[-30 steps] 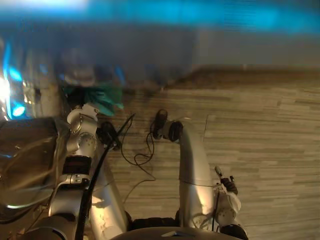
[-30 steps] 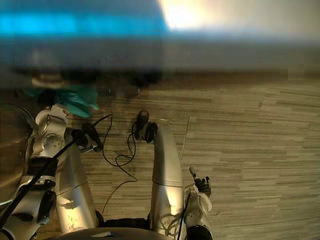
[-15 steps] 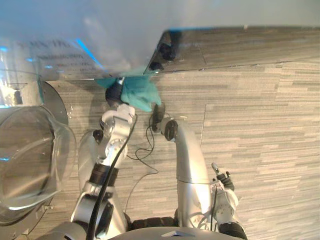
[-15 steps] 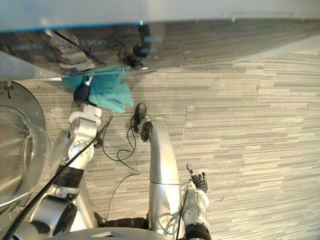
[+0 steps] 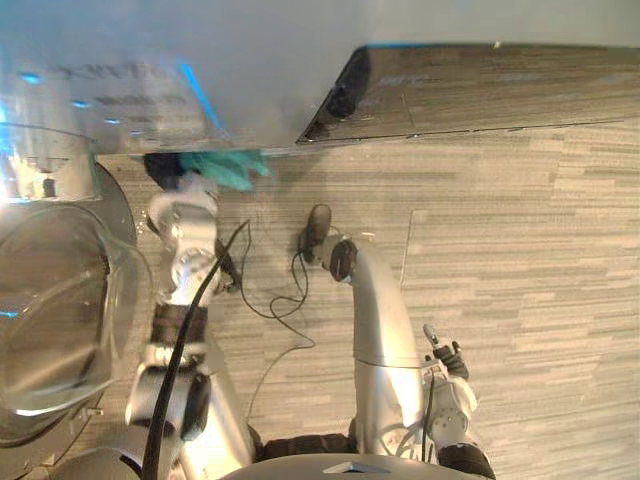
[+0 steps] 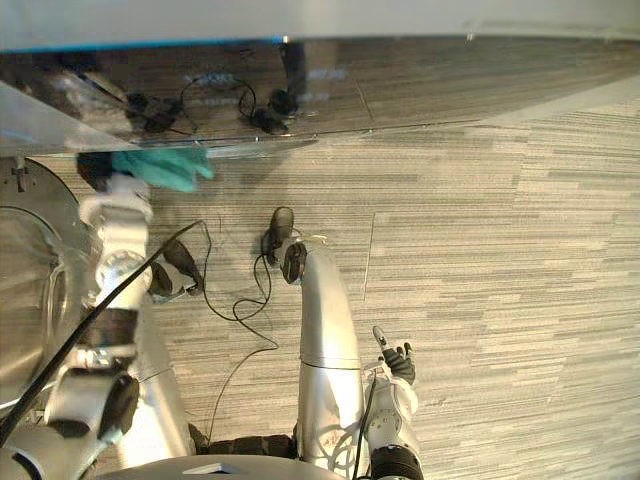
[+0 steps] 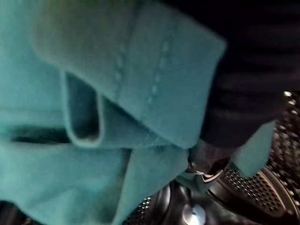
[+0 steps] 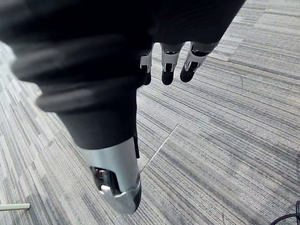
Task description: Pick up the laundry basket with both hands and put the clothes into the washing machine.
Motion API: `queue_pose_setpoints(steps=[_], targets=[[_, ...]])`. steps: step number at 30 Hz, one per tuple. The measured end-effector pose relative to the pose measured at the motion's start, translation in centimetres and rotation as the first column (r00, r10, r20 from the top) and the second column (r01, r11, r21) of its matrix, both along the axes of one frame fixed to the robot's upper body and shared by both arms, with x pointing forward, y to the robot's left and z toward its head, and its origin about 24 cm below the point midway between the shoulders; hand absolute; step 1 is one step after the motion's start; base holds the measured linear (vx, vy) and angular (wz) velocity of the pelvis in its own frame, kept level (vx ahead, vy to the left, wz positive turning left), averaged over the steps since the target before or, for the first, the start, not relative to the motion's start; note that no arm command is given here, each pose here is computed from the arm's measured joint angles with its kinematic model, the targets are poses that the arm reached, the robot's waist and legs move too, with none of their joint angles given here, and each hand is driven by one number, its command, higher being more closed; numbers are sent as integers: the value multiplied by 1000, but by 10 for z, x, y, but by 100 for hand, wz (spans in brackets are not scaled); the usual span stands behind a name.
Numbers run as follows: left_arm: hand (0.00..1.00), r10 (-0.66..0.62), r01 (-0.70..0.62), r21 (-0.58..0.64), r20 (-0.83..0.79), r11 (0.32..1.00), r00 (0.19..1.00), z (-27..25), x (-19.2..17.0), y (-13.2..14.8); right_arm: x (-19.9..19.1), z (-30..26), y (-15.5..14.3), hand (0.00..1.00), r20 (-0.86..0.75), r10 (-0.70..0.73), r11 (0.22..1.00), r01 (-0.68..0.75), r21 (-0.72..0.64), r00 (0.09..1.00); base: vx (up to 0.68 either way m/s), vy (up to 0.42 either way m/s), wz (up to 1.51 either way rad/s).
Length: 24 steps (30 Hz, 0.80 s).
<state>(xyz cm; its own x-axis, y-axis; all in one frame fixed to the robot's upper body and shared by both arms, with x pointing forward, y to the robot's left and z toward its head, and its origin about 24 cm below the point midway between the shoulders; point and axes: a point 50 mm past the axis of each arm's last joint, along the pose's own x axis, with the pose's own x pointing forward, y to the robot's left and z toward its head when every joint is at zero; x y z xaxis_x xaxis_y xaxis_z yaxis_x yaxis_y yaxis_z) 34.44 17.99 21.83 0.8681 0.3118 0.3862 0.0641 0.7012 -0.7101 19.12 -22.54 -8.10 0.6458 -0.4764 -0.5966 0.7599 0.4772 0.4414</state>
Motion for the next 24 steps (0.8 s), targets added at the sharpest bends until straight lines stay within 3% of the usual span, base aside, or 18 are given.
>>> queue_pose_setpoints(steps=[3,11,16,17,19,20,21,22,23,24], targets=[[100,10,-19,87,106,996,994,44,4,4,0,0,-1,0,-2,1,1000,-1,-3,1000,-42,15,-13],[100,54,-85,225,142,971,988,112,24,19,-1,-6,2,0,-11,27,1000,-27,13,1000,-69,30,-13],[100,125,-206,380,227,902,966,177,14,24,-5,-16,5,0,-59,28,999,-25,40,998,-74,12,-6],[0,150,-269,425,293,864,944,199,4,23,-5,-16,5,0,-59,24,999,-22,44,998,-68,11,-2],[0,241,-399,481,357,781,902,207,-3,28,-4,-16,9,0,-50,28,998,-25,54,998,-53,6,-1],[0,325,-482,559,362,675,874,205,-1,29,-5,-17,10,0,-42,26,998,-23,55,999,-42,3,0],[0,357,-511,591,366,625,860,205,0,28,-5,-17,9,0,-39,27,998,-25,57,999,-66,3,1],[0,450,-594,662,404,458,797,203,0,27,-5,-17,9,0,-27,33,998,-31,57,999,-56,5,0],[0,500,-635,698,440,332,746,202,2,26,-5,-16,9,0,-14,38,998,-37,55,999,-68,7,-1],[0,510,-641,711,452,291,732,202,2,25,-4,-16,9,0,-10,39,998,-38,55,999,-55,10,-2]])
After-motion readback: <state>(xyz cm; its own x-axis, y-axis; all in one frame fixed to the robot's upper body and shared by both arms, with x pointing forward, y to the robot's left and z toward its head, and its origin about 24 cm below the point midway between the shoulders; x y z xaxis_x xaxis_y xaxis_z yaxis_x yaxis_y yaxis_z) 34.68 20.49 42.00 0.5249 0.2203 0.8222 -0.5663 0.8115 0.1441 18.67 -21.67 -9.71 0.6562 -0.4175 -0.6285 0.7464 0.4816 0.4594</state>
